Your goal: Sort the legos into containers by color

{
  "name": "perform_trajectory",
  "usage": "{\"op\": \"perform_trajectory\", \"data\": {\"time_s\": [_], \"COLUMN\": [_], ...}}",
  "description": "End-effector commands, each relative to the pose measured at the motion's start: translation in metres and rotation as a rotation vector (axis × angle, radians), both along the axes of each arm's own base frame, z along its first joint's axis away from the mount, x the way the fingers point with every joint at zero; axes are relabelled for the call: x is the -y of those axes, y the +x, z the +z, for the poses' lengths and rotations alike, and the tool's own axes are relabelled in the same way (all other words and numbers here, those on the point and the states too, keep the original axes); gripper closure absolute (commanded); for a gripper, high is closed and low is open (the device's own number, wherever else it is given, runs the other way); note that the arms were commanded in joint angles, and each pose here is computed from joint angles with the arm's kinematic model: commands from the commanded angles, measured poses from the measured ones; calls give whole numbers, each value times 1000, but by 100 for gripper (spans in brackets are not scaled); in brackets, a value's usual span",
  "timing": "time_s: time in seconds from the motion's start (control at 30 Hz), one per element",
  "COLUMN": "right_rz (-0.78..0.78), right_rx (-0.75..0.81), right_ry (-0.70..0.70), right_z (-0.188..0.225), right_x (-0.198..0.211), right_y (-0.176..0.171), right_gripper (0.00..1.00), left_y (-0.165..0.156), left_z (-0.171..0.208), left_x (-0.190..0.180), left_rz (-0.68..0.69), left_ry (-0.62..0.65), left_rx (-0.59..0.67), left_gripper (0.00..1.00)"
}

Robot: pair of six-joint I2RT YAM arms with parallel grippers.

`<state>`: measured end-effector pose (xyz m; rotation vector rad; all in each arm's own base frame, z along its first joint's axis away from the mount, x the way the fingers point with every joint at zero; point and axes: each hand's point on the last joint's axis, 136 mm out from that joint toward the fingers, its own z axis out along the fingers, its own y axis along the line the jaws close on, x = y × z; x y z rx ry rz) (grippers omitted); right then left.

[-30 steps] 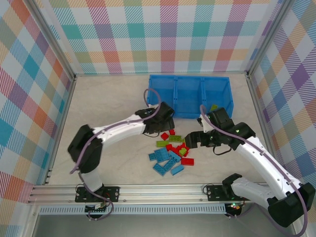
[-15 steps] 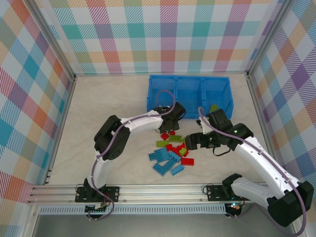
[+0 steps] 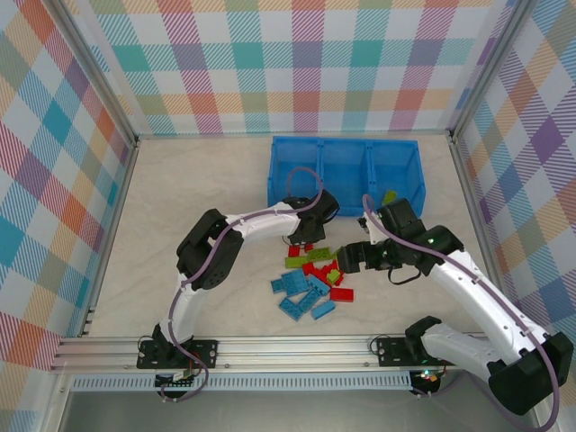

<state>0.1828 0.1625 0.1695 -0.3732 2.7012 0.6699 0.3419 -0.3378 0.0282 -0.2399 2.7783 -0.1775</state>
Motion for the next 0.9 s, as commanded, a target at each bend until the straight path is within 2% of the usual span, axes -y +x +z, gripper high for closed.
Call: {"op": "perform_trajectory", "data": {"time_s": [0.0,0.17,0.33,0.4,0.53,0.6,0.7,0.87], "right_rz": [-4,-25,-49,-54,-66,-73,-74,-82], "right_rx": [13,21,50,68,92,95,77,58], "right_ry": [33,31,45,60,75,78,92,90], "right_z": [6,6,12,17,21,22,21,18], "right_x": [-2,2,5,4,2,1,-2,0], "right_y": [-4,-6,-6,-4,1,3,4,-1], "right_gripper": [5,5,5,4,4,4,4,4], "left_y": [-2,3,15,28,66,95,133,173], "left_z": [23,50,116,148,183,183,169,144], "left_x": [-1,0,-9,-24,-50,-55,-50,-50], "left_rz": [-14,-28,-46,-33,9,7,-34,-14], "left_ry": [-10,-36,-54,-7,72,137,208,219], "left_rx": [27,84,250,362,482,537,531,533], "left_gripper": [83,89,89,89,89,90,90,86]}}
